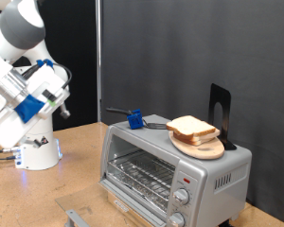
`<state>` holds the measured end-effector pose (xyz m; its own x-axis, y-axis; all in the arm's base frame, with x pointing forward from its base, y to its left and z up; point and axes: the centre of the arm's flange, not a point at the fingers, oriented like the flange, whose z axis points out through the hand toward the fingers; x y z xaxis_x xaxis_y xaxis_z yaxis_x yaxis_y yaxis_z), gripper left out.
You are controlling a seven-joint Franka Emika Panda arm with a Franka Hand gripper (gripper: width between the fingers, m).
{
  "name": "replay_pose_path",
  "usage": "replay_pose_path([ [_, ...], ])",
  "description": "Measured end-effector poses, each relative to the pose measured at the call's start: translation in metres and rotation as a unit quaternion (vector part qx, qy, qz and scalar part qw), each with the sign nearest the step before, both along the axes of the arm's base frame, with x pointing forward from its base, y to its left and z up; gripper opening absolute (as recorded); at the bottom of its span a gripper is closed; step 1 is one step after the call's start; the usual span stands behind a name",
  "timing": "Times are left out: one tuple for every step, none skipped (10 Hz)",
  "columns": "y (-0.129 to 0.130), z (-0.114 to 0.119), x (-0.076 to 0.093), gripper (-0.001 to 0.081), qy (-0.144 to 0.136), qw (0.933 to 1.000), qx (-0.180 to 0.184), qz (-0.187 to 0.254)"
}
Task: Make a piece of toast with the oven
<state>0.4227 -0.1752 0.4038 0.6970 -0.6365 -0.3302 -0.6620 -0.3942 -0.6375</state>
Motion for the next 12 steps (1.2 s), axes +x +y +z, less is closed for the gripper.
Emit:
replay_pose_path([
  [0.011, 0.012, 0.001, 0.0808, -0.012, 0.9996, 0.021, 0.013],
  [0.021, 0.026, 0.001, 0.0808, -0.033, 0.9987, 0.027, 0.029],
  [0.031, 0.039, 0.001, 0.0808, -0.063, 0.9967, 0.020, 0.046],
  [0.041, 0.052, 0.001, 0.0808, -0.102, 0.9928, 0.000, 0.063],
  [0.052, 0.064, 0.001, 0.0808, -0.145, 0.9852, -0.035, 0.083],
  [0.065, 0.076, -0.001, 0.0808, -0.182, 0.9743, -0.074, 0.111],
  [0.078, 0.086, -0.004, 0.0808, -0.209, 0.9607, -0.112, 0.145],
  [0.085, 0.092, -0.009, 0.0808, -0.230, 0.9467, -0.146, 0.173],
  [0.084, 0.090, -0.009, 0.0808, -0.220, 0.9534, -0.132, 0.158],
  [0.088, 0.089, -0.008, 0.0808, -0.225, 0.9538, -0.118, 0.161],
  [0.099, 0.091, -0.009, 0.0808, -0.230, 0.9495, -0.112, 0.181],
  [0.117, 0.096, -0.010, 0.0808, -0.234, 0.9428, -0.115, 0.207],
])
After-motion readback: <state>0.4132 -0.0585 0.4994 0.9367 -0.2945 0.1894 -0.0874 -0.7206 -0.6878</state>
